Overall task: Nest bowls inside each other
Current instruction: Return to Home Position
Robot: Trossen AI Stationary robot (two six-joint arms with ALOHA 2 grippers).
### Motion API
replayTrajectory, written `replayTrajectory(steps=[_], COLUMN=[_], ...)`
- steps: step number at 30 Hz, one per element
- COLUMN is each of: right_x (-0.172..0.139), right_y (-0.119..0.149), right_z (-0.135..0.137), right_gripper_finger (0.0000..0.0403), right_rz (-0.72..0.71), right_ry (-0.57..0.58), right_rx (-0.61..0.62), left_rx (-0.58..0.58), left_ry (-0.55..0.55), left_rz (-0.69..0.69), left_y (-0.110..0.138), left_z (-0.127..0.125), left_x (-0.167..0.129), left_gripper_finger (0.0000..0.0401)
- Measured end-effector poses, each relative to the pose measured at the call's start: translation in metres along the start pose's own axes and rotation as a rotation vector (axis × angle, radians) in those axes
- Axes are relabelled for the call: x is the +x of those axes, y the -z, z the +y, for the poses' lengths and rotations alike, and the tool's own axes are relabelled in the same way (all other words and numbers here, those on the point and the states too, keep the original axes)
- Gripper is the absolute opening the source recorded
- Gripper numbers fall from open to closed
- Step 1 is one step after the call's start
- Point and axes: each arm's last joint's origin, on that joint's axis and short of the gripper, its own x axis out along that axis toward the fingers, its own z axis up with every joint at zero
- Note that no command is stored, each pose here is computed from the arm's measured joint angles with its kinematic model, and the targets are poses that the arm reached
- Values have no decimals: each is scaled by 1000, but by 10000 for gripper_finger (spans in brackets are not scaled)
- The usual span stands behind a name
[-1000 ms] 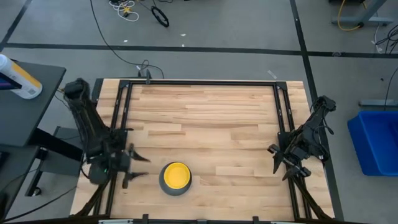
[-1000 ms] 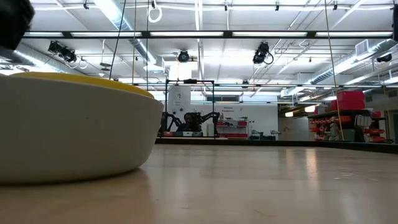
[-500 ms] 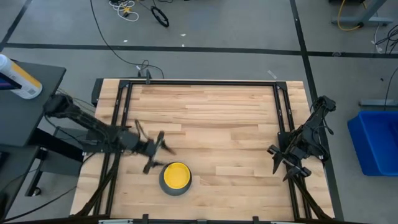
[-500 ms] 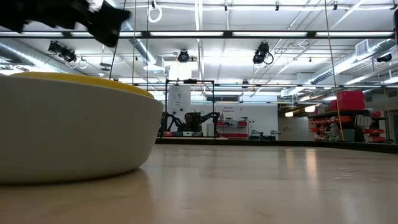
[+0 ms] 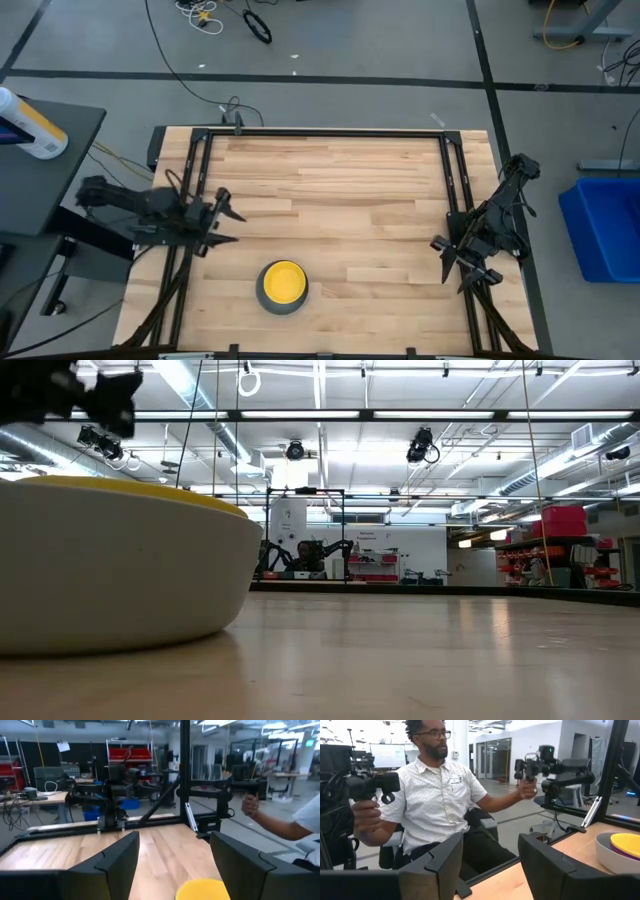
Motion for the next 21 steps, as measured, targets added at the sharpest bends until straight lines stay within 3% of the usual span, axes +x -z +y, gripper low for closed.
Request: replayTrajectory(steps=[3,6,18,21], right_x=[0,0,-1,-1], right_y=[0,0,-1,-1], right_z=[0,0,1,-5], right_gripper_finger=[203,208,216,211], right_rz=[0,1,12,21], right_ry=[0,1,-40,97], right_rx=[0,8,-34,-92], left_rx=[-16,-36,-77,-58], left_ry=[-24,-42,3,2], left_rz=[-30,60,98,89], left_y=[30,45,48,47], left_z=[-2,-2,-4,-4], left_x=[-11,-10,-10,-11], left_gripper_finger=[252,252,252,252])
